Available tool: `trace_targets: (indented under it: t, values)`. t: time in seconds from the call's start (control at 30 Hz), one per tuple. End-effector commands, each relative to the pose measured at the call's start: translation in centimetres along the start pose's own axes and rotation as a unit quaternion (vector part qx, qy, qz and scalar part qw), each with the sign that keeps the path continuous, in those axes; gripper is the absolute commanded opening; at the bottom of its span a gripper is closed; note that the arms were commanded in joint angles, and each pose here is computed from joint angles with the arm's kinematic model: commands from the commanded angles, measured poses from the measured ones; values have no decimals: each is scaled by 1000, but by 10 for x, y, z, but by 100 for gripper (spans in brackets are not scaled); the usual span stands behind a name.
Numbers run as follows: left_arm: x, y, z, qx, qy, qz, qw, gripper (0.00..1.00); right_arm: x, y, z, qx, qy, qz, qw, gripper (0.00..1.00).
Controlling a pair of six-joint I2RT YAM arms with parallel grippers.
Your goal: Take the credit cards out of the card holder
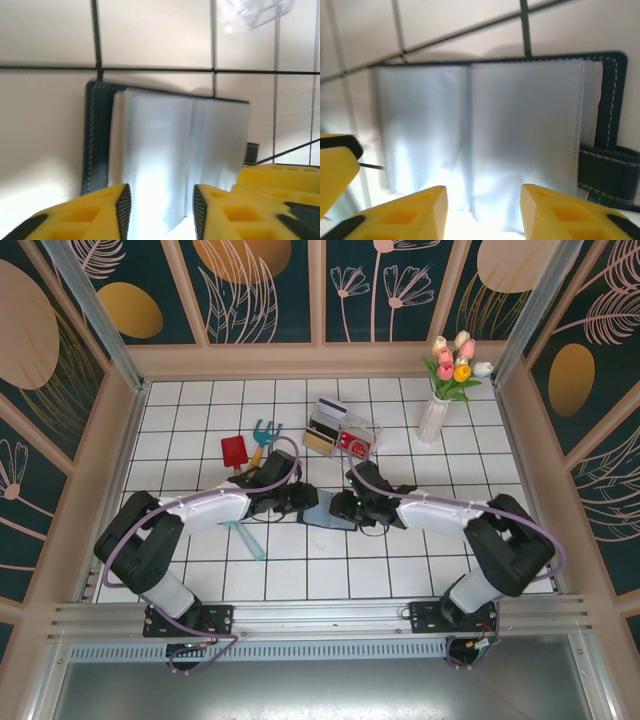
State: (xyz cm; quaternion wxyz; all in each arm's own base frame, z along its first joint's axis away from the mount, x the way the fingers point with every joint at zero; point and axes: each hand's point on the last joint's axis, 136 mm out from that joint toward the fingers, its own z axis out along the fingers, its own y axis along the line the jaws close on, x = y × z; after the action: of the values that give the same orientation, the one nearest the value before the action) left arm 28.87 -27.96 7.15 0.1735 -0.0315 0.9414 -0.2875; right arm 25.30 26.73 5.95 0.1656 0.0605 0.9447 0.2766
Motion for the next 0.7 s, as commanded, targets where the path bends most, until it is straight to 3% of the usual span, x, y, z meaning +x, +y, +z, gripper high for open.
trace_targets:
  t: [0.0, 0.23, 0.33, 0.4, 0.47, 0.67]
  values:
    - [-24, 0, -26, -45, -52, 27, 997, 58, -24, 21, -38, -17, -64, -37, 997, 53]
    - [-94, 8, -89, -106, -195, 32, 975, 85, -111, 10, -125, 58, -243, -73, 965, 68]
    - [-125, 27, -124, -126, -264, 13, 956, 92, -147, -10, -164, 94, -315, -63, 943, 81]
    - [-144, 40, -156, -160, -337, 12, 928, 98, -166, -24, -191, 104, -358, -43, 927, 89]
    - [-151, 59, -180, -207, -394, 19, 895, 99, -180, -36, -218, 117, -405, -33, 906, 95]
    - [-157, 99, -239, -318, -485, 19, 814, 99, -203, -82, -266, 168, -481, 7, 860, 99]
